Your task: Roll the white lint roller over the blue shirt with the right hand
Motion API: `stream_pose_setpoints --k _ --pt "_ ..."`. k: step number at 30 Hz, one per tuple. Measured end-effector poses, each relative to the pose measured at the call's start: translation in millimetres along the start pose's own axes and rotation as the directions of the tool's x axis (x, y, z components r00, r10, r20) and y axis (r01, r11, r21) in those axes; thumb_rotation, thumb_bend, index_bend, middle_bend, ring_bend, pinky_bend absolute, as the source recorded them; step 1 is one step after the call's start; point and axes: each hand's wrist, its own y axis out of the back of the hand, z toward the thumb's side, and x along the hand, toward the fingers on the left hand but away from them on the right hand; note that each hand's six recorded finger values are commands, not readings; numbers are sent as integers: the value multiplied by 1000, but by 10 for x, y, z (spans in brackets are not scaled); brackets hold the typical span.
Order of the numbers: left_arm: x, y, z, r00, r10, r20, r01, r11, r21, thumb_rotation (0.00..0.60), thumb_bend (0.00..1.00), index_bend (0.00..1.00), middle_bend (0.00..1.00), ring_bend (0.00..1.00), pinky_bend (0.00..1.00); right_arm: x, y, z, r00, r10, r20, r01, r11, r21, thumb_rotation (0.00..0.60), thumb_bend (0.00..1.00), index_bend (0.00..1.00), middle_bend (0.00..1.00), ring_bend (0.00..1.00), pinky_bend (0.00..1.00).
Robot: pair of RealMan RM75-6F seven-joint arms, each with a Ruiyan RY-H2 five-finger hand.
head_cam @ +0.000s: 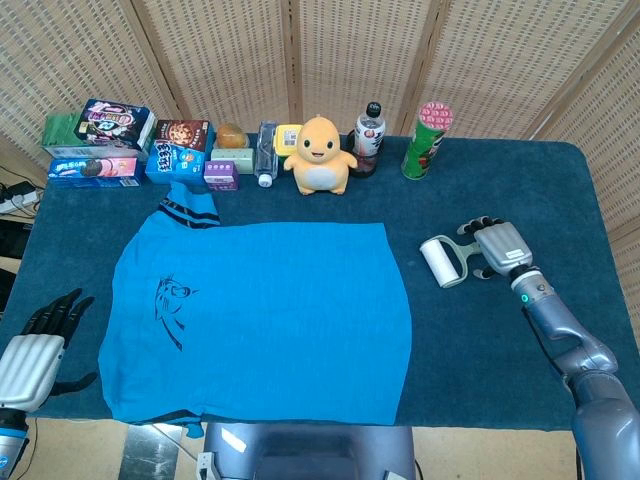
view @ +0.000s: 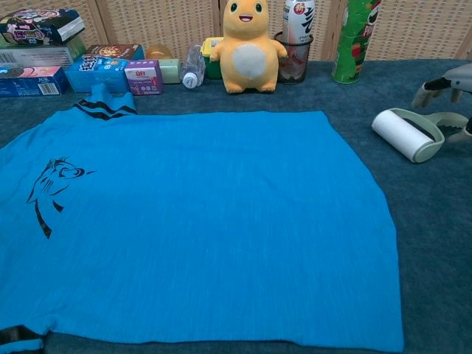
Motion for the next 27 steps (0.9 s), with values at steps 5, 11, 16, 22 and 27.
stream_pose_setpoints --k 5,11,16,22,27 --pt "26 7 -15 1000 2 -10 -2 1000 -5 600 87 0 0 0 91 -56 -74 76 1000 27 -11 -27 999 -22 600 451 350 386 311 384" --pt "38 -3 -17 1000 -4 -11 4 1000 -7 600 88 0 0 0 91 -80 -120 148 999 40 -32 -41 998 -44 600 786 467 524 458 537" --pt "37 0 -18 1000 -4 -12 3 1000 -7 600 87 0 0 0 91 -92 -134 160 999 44 -32 -45 998 -50 600 995 557 619 560 621" --pt "35 3 -17 1000 -4 -12 4 1000 -11 600 87 0 0 0 91 -66 -210 152 998 57 -22 -58 997 -43 600 1000 611 673 718 878" --pt "40 1 -15 1000 -6 -11 6 1000 -13 600 88 0 0 0 91 -20 -183 182 999 23 -44 -25 998 -55 600 1000 596 662 736 960"
